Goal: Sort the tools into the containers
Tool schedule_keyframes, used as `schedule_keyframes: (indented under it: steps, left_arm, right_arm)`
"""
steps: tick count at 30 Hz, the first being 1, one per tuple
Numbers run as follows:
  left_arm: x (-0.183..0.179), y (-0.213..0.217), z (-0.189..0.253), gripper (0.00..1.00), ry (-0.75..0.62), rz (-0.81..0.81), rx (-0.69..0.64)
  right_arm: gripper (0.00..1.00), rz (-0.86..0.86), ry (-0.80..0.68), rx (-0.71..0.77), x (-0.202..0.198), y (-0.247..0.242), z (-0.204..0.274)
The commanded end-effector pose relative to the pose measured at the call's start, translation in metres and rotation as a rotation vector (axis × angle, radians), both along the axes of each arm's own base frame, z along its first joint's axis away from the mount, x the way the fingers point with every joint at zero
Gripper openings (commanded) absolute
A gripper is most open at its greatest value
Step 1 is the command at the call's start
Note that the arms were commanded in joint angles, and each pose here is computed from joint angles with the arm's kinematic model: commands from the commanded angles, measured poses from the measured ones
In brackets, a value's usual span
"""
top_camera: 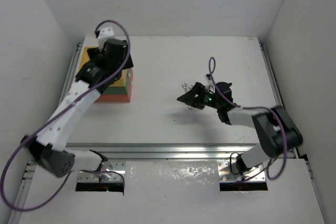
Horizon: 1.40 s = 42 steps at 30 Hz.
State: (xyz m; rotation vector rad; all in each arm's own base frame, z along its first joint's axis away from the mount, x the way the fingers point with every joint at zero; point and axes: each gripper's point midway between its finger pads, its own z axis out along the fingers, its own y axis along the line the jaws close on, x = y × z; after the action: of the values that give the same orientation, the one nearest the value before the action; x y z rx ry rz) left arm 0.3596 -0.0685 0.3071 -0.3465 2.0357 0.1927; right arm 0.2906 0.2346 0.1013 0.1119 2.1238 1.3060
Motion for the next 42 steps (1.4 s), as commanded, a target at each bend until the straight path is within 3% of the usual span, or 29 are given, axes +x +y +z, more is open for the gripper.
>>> schedule_keyframes:
  steps: [1,3,4,6,7,11,14,26,42]
  left_arm:
    - [-0.026,0.011,0.031,0.9,-0.163,-0.05,-0.026]
    - [-0.058,0.039,0.045,0.96,-0.292,0.027,-0.065]
    - [-0.068,0.045,0.046,0.97,-0.329,0.05,-0.088]
    - [-0.093,0.062,0.041,1.0,-0.422,0.089,-0.145]
    - [-0.106,0.068,0.045,1.0,-0.47,0.096,-0.176]
    - [-0.118,0.076,0.02,1.0,-0.456,0.121,-0.189]
    - [-0.119,0.075,0.01,1.0,-0.438,0.111,-0.183]
    - [-0.113,0.064,0.007,1.0,-0.422,0.042,-0.194]
    - [-0.104,0.049,0.001,1.0,-0.384,-0.039,-0.19]
  right_arm:
    - [0.9,0.145,-0.113,0.23,0.037,0.06,0.052]
    - [0.93,0.214,-0.117,0.312,0.053,0.095,0.067]
    - [0.94,0.227,-0.039,0.312,0.058,0.112,0.036]
    - [0.94,0.226,-0.014,0.366,0.081,0.137,0.039]
    - [0.93,0.22,0.052,0.345,0.086,0.15,0.009]
    - [0.88,0.155,0.149,0.231,0.112,0.18,-0.04]
    - [0.75,0.14,0.153,0.263,0.135,0.203,-0.048]
    - [0.49,0.135,0.273,0.305,0.159,0.239,-0.107]
    - [0.39,0.185,0.284,0.352,0.162,0.255,-0.107]
